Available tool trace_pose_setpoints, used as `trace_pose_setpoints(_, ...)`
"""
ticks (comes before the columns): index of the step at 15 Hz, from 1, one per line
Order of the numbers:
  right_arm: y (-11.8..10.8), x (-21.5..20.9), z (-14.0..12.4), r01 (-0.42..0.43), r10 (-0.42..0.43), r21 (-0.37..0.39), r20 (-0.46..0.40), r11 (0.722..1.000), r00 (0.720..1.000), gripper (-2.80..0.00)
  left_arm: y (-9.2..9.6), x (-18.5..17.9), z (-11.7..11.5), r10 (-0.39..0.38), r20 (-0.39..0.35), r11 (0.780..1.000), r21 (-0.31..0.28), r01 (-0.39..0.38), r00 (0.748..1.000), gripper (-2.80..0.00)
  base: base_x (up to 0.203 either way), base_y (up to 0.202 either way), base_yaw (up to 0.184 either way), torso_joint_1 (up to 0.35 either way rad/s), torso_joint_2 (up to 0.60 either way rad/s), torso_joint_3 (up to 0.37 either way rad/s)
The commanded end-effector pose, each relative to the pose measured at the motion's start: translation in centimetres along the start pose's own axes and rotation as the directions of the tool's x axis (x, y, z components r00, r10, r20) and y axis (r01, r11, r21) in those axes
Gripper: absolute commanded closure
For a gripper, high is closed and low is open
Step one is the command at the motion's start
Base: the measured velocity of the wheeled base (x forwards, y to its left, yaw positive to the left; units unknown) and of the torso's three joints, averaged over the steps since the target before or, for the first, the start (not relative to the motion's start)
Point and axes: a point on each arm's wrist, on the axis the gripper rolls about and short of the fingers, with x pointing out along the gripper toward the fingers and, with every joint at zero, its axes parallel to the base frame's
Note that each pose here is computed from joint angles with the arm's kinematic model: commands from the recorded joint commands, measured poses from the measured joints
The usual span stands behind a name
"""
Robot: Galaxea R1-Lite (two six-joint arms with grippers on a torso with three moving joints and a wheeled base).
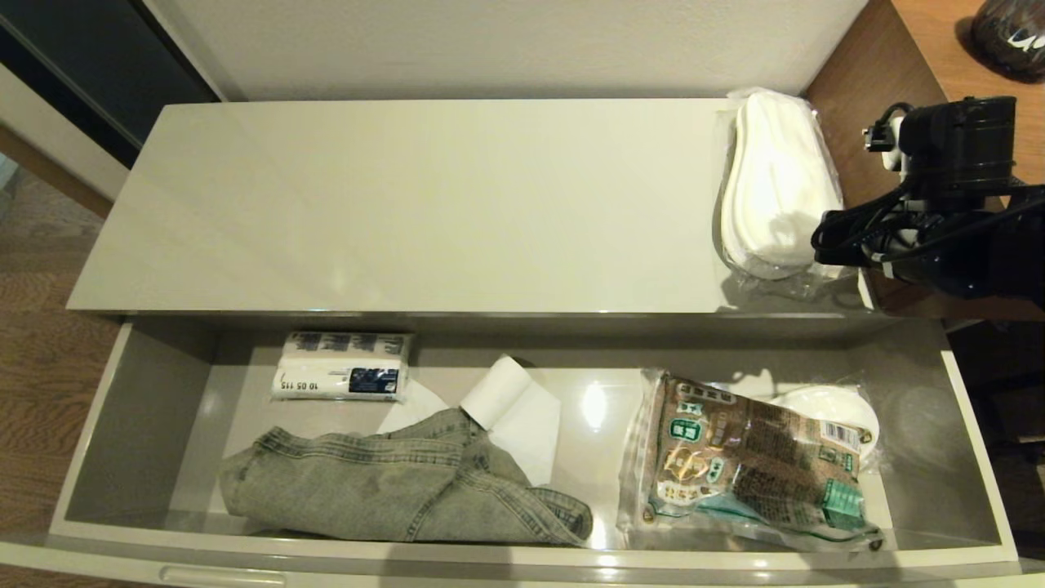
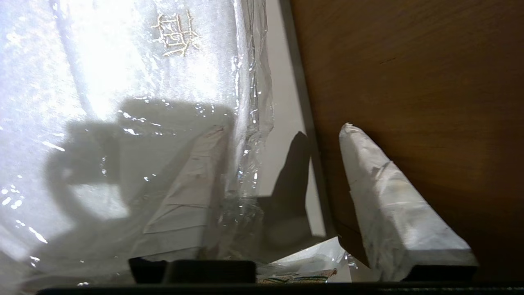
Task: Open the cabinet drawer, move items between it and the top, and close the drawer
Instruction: Place the disposable slippers on the table, then take out the shorts from the drawer
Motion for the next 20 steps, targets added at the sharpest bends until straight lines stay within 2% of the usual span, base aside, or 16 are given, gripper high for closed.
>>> trace_pose_setpoints(1, 0.0, -1.0, 0.5, -0.013, 0.013, 0.014, 0.02, 1.0, 1.0, -2.8, 0.0, 0.0, 0.0, 0.001, -0.001, 1.0, 0.0, -0.001, 1.0, 0.0, 0.0, 0.0, 0.0, 0.0, 0.0, 0.0)
trace_pose_setpoints(4, -1.4, -6.5, 2.0, -0.095, 0.092, 0.07, 0.055, 0.993, 0.994, -2.8, 0.0, 0.0, 0.0, 0.001, -0.001, 1.0, 0.0, -0.001, 1.0, 0.0, 0.0, 0.0, 0.0, 0.0, 0.0, 0.0)
trace_pose_setpoints(5, -2.1, -8.7, 2.0, -0.129, 0.126, 0.091, 0.037, 0.987, 0.991, -2.8, 0.0, 0.0, 0.0, 0.001, -0.001, 1.0, 0.0, -0.001, 1.0, 0.0, 0.0, 0.0, 0.0, 0.0, 0.0, 0.0)
trace_pose_setpoints(7, -3.0, -11.3, 1.0, -0.155, 0.163, 0.131, -0.058, 0.979, 0.985, -2.8, 0.0, 0.0, 0.0, 0.001, -0.001, 1.0, 0.0, -0.001, 1.0, 0.0, 0.0, 0.0, 0.0, 0.0, 0.0, 0.0)
trace_pose_setpoints(9, -4.0, -12.4, 1.2, -0.157, 0.17, 0.17, -0.062, 0.973, 0.984, -2.8, 0.0, 0.0, 0.0, 0.001, -0.001, 1.0, 0.0, -0.001, 1.0, 0.0, 0.0, 0.0, 0.0, 0.0, 0.0, 0.0)
trace_pose_setpoints(11, -5.5, -14.3, 0.8, -0.166, 0.182, 0.157, -0.098, 0.974, 0.978, -2.8, 0.0, 0.0, 0.0, 0.001, -0.001, 1.0, 0.0, -0.001, 1.0, 0.0, 0.0, 0.0, 0.0, 0.0, 0.0, 0.0)
trace_pose_setpoints(12, -6.6, -15.4, -0.1, -0.162, 0.187, 0.16, -0.153, 0.974, 0.97, -2.8, 0.0, 0.0, 0.0, 0.001, -0.001, 1.0, 0.0, -0.001, 1.0, 0.0, 0.0, 0.0, 0.0, 0.0, 0.0, 0.0)
trace_pose_setpoints(13, -7.6, -16.2, -1.3, -0.168, 0.207, 0.185, -0.218, 0.968, 0.954, -2.8, 0.0, 0.0, 0.0, 0.001, -0.001, 1.0, 0.0, -0.001, 1.0, 0.0, 0.0, 0.0, 0.0, 0.0, 0.0, 0.0)
trace_pose_setpoints(15, -9.5, -17.6, -4.6, -0.257, 0.337, 0.248, -0.365, 0.934, 0.868, -2.8, 0.0, 0.0, 0.0, 0.001, -0.001, 1.0, 0.0, -0.001, 1.0, 0.0, 0.0, 0.0, 0.0, 0.0, 0.0, 0.0)
trace_pose_setpoints(16, -10.0, -18.0, -5.6, -0.28, 0.373, 0.27, -0.405, 0.921, 0.835, -2.8, 0.0, 0.0, 0.0, 0.001, -0.001, 1.0, 0.0, -0.001, 1.0, 0.0, 0.0, 0.0, 0.0, 0.0, 0.0, 0.0)
trace_pose_setpoints(18, -11.3, -18.9, -8.0, -0.294, 0.387, 0.264, -0.45, 0.919, 0.805, -2.8, 0.0, 0.0, 0.0, 0.001, -0.001, 1.0, 0.0, -0.001, 1.0, 0.0, 0.0, 0.0, 0.0, 0.0, 0.0, 0.0)
trace_pose_setpoints(20, -11.7, -19.2, -8.3, -0.296, 0.392, 0.27, -0.453, 0.916, 0.801, -2.8, 0.0, 0.0, 0.0, 0.001, -0.001, 1.0, 0.0, -0.001, 1.0, 0.0, 0.0, 0.0, 0.0, 0.0, 0.0, 0.0)
